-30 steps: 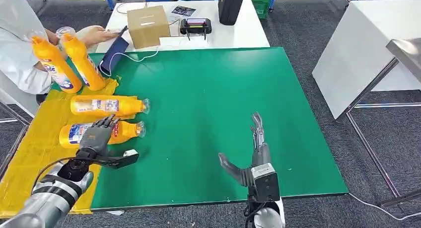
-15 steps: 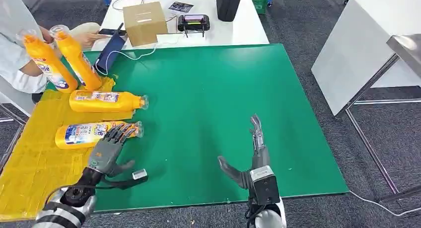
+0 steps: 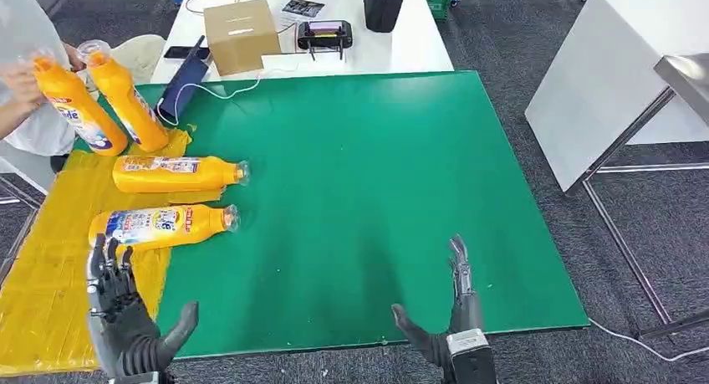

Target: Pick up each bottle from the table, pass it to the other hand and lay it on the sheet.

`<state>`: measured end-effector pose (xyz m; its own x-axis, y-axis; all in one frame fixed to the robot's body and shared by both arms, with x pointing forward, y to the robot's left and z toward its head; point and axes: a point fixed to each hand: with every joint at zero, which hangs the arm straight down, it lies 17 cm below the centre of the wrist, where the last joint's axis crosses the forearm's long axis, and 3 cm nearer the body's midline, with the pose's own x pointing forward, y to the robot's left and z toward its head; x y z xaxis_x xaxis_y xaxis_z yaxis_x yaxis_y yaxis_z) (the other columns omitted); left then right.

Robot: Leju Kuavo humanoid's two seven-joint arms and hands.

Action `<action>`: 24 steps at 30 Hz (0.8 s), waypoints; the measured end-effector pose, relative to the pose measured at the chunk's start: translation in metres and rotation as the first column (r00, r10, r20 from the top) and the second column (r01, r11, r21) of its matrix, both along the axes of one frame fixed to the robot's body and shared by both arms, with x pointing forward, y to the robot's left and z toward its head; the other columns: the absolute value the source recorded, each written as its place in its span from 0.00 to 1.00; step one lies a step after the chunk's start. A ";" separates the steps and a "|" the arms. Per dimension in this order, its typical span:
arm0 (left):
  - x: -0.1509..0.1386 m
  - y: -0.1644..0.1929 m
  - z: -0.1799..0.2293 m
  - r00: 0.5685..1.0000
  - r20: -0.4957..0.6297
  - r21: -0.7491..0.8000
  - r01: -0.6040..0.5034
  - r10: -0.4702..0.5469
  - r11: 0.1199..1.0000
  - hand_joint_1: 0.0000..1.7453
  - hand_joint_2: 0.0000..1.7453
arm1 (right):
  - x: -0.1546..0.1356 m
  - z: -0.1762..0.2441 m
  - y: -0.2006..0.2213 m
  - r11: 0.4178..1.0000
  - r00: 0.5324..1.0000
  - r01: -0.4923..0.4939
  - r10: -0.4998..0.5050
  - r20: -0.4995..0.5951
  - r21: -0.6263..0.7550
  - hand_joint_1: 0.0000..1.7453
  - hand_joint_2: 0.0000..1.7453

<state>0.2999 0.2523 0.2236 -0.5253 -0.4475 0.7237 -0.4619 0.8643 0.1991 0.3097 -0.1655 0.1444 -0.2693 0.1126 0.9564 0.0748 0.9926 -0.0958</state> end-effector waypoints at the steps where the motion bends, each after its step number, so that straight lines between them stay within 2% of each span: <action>1: -0.001 0.001 -0.004 1.000 -0.018 -0.040 0.023 -0.024 0.999 0.00 1.00 | -0.002 0.000 -0.002 1.000 1.000 0.008 -0.008 0.001 -0.004 0.00 1.00; 7: 0.002 -0.019 -0.019 0.980 -0.093 -0.119 0.162 -0.173 0.980 0.00 1.00 | -0.009 0.008 -0.001 1.000 1.000 0.010 -0.010 0.025 -0.021 0.00 1.00; 14: 0.009 -0.062 -0.063 0.870 -0.275 -0.243 0.350 -0.410 0.905 0.00 1.00 | -0.015 0.007 0.011 0.999 0.999 -0.037 0.037 0.018 -0.014 0.00 1.00; 18: 0.008 -0.074 -0.072 0.836 -0.305 -0.264 0.386 -0.456 0.884 0.00 1.00 | -0.016 0.007 0.015 0.998 0.998 -0.060 0.060 0.018 -0.003 0.00 1.00; 24: 0.009 -0.086 -0.082 0.810 -0.344 -0.246 0.410 -0.475 0.878 0.00 1.00 | -0.015 0.009 0.019 0.997 0.997 -0.077 0.078 0.025 -0.002 0.00 1.00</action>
<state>0.3085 0.1661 0.1419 -0.3059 -0.1013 0.9467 0.0641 0.9899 0.1267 0.2944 -0.1466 0.1529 -0.3008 0.0919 0.9493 0.0000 0.9953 -0.0963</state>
